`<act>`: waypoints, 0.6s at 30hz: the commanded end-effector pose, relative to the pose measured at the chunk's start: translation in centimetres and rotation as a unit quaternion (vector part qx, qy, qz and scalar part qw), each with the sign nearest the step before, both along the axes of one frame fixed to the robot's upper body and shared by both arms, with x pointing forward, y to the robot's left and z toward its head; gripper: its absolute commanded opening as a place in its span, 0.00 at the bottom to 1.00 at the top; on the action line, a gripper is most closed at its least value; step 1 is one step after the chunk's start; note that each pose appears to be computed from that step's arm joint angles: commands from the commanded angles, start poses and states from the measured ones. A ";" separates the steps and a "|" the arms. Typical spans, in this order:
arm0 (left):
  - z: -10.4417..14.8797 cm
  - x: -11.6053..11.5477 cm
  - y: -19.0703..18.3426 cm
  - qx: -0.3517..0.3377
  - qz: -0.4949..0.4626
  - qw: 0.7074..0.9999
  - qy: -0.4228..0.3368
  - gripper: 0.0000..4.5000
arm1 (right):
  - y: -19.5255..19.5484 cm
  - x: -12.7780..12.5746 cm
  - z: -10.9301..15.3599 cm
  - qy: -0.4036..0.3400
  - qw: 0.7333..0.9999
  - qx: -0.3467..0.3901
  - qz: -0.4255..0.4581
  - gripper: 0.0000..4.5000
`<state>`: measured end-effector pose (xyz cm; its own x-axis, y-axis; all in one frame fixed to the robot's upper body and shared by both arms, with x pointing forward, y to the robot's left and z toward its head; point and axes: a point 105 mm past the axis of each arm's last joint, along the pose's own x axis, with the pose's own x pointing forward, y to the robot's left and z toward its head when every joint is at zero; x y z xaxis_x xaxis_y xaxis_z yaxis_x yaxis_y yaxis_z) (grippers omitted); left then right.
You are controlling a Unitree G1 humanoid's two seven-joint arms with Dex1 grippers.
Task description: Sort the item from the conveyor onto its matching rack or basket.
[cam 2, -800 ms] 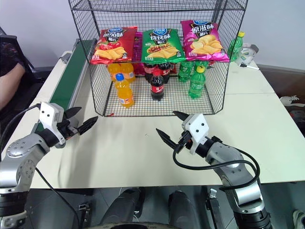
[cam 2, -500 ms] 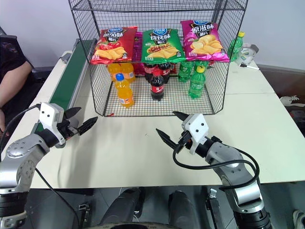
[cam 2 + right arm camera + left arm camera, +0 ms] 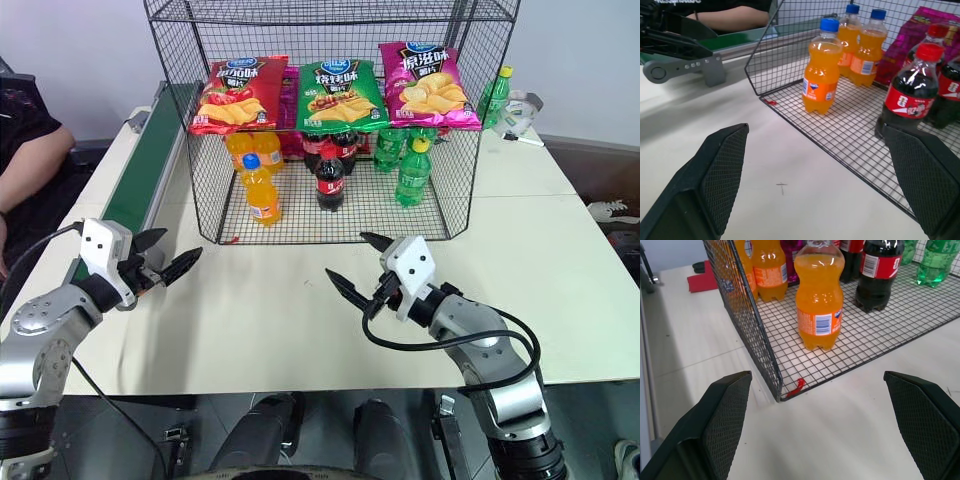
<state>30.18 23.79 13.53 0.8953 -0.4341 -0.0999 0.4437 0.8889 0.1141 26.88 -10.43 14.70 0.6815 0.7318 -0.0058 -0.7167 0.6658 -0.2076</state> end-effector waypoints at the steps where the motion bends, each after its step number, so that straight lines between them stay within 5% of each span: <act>1: 1.5 -0.2 0.3 0.010 0.006 0.999 -0.031 0.98 | 0.3 -0.1 0.8 -0.018 1.000 0.010 0.009 1.00; 18: 1.8 0.1 0.8 0.013 0.026 0.999 -0.036 0.98 | 0.6 0.0 1.1 -0.022 0.999 0.008 0.023 1.00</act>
<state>30.26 24.13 13.54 0.9096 -0.4039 -0.0979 0.4137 0.9026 0.1194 27.03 -10.08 15.13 0.6613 0.7501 0.0063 -0.7310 0.6463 -0.2190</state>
